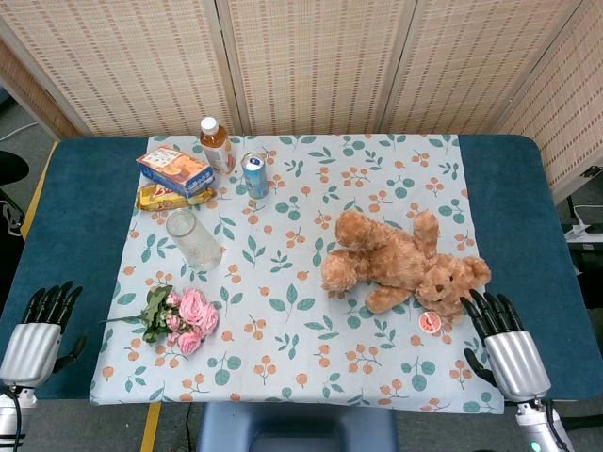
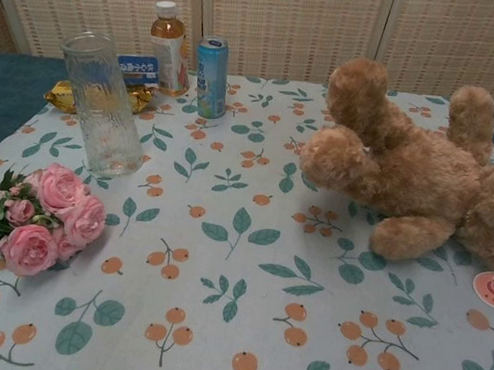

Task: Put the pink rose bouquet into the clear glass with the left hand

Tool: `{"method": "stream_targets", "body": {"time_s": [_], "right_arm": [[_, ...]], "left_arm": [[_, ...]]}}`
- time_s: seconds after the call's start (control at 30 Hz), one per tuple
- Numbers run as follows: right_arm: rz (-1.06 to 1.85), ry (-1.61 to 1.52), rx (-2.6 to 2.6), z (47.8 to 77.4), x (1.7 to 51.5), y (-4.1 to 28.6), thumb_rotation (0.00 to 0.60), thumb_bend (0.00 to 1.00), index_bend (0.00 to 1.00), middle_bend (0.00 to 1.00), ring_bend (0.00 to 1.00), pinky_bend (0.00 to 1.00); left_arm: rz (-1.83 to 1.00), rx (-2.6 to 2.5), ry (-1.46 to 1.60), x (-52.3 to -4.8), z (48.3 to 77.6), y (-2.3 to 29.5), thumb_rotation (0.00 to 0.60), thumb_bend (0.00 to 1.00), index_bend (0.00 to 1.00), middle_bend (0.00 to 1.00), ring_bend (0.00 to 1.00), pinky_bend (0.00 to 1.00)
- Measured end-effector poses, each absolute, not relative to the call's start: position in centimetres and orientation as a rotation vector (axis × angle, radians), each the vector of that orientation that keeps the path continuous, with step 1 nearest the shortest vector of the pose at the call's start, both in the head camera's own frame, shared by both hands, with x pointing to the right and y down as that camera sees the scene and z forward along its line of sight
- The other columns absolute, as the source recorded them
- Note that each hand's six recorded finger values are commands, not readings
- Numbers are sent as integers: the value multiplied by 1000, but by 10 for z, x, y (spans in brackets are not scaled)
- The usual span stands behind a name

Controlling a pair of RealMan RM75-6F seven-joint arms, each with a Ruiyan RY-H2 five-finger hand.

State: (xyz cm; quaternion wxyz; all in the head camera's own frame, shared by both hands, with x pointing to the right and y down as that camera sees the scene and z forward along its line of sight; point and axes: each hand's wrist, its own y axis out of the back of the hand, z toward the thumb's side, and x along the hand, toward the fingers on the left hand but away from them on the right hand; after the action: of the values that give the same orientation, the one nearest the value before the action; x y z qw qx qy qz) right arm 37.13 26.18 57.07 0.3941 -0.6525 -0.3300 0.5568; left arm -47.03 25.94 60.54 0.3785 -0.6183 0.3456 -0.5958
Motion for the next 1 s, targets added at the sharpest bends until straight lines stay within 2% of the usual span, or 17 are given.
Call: {"method": "stream_targets", "body": {"time_s": [0.13, 0.33, 0.6, 1.0], "right_arm": [[1412, -840, -1657, 571, 371, 261, 600, 290, 0, 0, 0, 0], [1402, -845, -1659, 570, 370, 261, 600, 290, 0, 0, 0, 0], [1391, -822, -1681, 571, 366, 264, 600, 290, 0, 0, 0, 0], [1389, -812, -1693, 571, 365, 266, 600, 290, 0, 0, 0, 0]], "left_arm": [[-1524, -1622, 862, -463, 612, 263, 600, 380, 0, 3, 0, 52], [-1491, -1780, 808, -432, 634, 264, 600, 369, 0, 0, 0, 115], [-1471, -1960, 741, -381, 661, 243, 600, 371, 0, 0, 0, 169], [-1572, -2028, 592, -338, 687, 222, 599, 361, 0, 3, 11, 183]]}}
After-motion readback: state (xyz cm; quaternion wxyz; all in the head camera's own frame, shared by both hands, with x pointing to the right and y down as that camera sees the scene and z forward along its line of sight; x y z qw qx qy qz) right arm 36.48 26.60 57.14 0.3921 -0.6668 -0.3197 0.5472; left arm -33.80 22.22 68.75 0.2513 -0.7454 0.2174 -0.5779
